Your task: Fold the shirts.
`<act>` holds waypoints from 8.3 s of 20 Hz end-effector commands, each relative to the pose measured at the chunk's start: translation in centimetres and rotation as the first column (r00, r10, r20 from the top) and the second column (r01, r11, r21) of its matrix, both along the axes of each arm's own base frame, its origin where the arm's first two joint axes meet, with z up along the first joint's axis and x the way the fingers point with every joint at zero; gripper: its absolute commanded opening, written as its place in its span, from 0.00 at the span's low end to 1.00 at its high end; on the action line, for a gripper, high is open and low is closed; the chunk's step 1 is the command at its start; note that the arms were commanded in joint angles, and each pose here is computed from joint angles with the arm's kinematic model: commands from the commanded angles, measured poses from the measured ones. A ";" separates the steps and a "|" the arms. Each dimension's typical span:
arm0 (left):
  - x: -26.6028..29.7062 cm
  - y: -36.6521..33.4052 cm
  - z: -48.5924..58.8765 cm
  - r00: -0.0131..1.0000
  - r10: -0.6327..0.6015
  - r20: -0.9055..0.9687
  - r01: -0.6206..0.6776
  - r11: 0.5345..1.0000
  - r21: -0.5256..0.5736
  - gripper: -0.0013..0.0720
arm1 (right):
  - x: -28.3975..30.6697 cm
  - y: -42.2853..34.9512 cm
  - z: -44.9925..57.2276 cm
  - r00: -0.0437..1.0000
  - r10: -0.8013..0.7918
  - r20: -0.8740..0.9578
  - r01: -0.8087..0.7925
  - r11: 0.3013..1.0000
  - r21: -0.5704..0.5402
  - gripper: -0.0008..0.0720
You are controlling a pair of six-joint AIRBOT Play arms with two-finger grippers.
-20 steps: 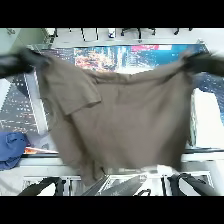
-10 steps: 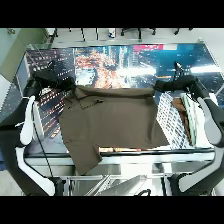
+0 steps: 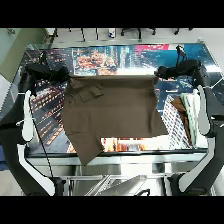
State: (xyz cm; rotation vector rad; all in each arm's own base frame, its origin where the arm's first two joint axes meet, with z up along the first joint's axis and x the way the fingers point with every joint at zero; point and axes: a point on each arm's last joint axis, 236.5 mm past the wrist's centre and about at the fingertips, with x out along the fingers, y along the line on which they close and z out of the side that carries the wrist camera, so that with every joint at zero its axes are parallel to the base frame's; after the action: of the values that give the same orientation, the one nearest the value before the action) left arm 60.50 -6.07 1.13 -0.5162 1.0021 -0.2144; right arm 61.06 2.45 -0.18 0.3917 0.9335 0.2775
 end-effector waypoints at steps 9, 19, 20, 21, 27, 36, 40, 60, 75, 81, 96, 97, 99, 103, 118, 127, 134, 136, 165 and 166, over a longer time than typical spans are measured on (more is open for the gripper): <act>-11.1 1.0 -7.0 0.945 -0.061 -0.320 0.108 0.986 0.131 0.05 | -8.7 1.1 -8.9 0.964 -0.103 -0.245 0.056 0.980 -0.191 0.05; -9.9 0.3 -6.9 0.964 -0.033 -0.265 0.060 0.994 0.094 0.66 | -8.5 2.9 -8.3 0.961 -0.136 -0.243 0.113 0.988 -0.106 0.58; -9.5 0.0 -6.0 0.966 -0.040 -0.255 0.061 0.995 0.076 0.96 | -8.6 2.7 -7.1 0.963 -0.121 -0.242 0.098 0.990 -0.105 0.58; -9.4 -0.2 -5.0 0.966 -0.054 -0.252 0.074 0.995 0.073 0.97 | -8.7 2.5 -5.5 0.966 -0.109 -0.233 0.086 0.991 -0.105 0.58; -10.9 0.8 4.7 0.948 -0.169 -0.269 0.194 0.978 0.069 0.97 | -14.4 -4.8 2.0 0.949 -0.099 -0.299 0.067 0.991 -0.118 0.58; -28.6 0.5 -1.8 0.773 -0.154 -0.616 0.171 0.985 -0.032 0.97 | -27.9 -5.3 -10.1 0.799 0.044 -0.599 -0.039 0.999 0.020 0.56; -37.4 -0.6 -7.2 0.669 -0.136 -0.731 0.126 0.990 -0.069 0.96 | -27.6 -2.6 -11.3 0.799 0.133 -0.586 -0.052 0.987 0.153 0.55; -31.0 -5.5 -10.3 0.857 -0.088 -0.508 0.026 0.991 -0.128 0.05 | -29.3 2.0 -11.0 0.738 0.335 -0.585 -0.184 0.935 0.303 0.05; -34.5 1.2 -2.3 0.870 -0.049 -0.491 0.164 0.967 0.194 0.05 | -30.7 -3.5 -7.6 0.798 0.040 -0.601 0.014 0.996 0.085 0.05; -22.6 1.1 2.0 0.954 -0.032 -0.297 0.097 0.974 0.207 0.05 | -19.9 -0.9 -2.4 0.963 0.008 -0.268 0.010 0.998 0.064 0.05; -7.5 -4.0 -7.9 0.951 -0.092 -0.296 0.120 0.990 0.077 0.97 | -13.0 0.0 -6.3 0.972 0.004 -0.235 0.003 1.000 0.028 0.72; -6.9 -4.8 -6.9 0.957 -0.098 -0.273 0.113 0.993 0.039 0.97 | -12.7 -1.0 -5.6 0.972 -0.009 -0.235 0.018 0.999 0.037 0.82; -5.8 -5.9 -4.0 0.967 -0.117 -0.226 0.118 0.993 -0.008 0.97 | -12.7 -2.4 -5.2 0.958 -0.012 -0.288 0.036 0.996 0.078 0.85; -6.4 -5.9 1.2 0.958 -0.192 -0.214 0.195 0.981 -0.006 0.97 | -14.8 -2.5 -8.1 0.893 0.078 -0.443 -0.005 0.987 0.163 0.85; -9.6 -10.7 9.2 0.970 -0.239 -0.053 0.237 0.971 -0.044 0.05 | -14.6 3.9 -8.0 0.871 0.269 -0.411 -0.186 0.955 0.231 0.05; -16.7 -32.8 -8.3 0.817 -0.538 -0.206 0.539 0.840 -0.055 0.05 | -16.4 4.8 10.3 0.920 0.358 -0.161 -0.337 0.930 0.144 0.05; -19.0 -39.2 -11.2 0.766 -0.605 -0.215 0.603 0.793 -0.082 0.05 | -18.3 5.5 15.3 0.920 0.378 -0.108 -0.364 0.923 0.126 0.05; -18.0 -38.7 -7.4 0.786 -0.593 -0.174 0.575 0.805 -0.143 0.05 | -18.3 5.5 15.4 0.920 0.378 -0.108 -0.364 0.923 0.127 0.05; -28.7 -0.4 33.1 0.844 -0.121 0.523 0.059 0.989 0.134 0.05 | -12.1 15.3 2.1 0.928 0.202 -0.315 -0.184 0.979 0.085 0.85; -28.7 -0.4 33.1 0.843 -0.121 0.524 0.058 0.989 0.134 0.05 | -12.7 14.8 0.4 0.907 0.210 -0.365 -0.179 0.977 0.119 0.85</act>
State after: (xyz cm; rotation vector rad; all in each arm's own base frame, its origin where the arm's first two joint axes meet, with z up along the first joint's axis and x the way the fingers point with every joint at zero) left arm 31.74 -6.66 34.53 -0.2744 0.4951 -0.3677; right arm 51.57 22.90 3.44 0.3520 1.1091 0.4897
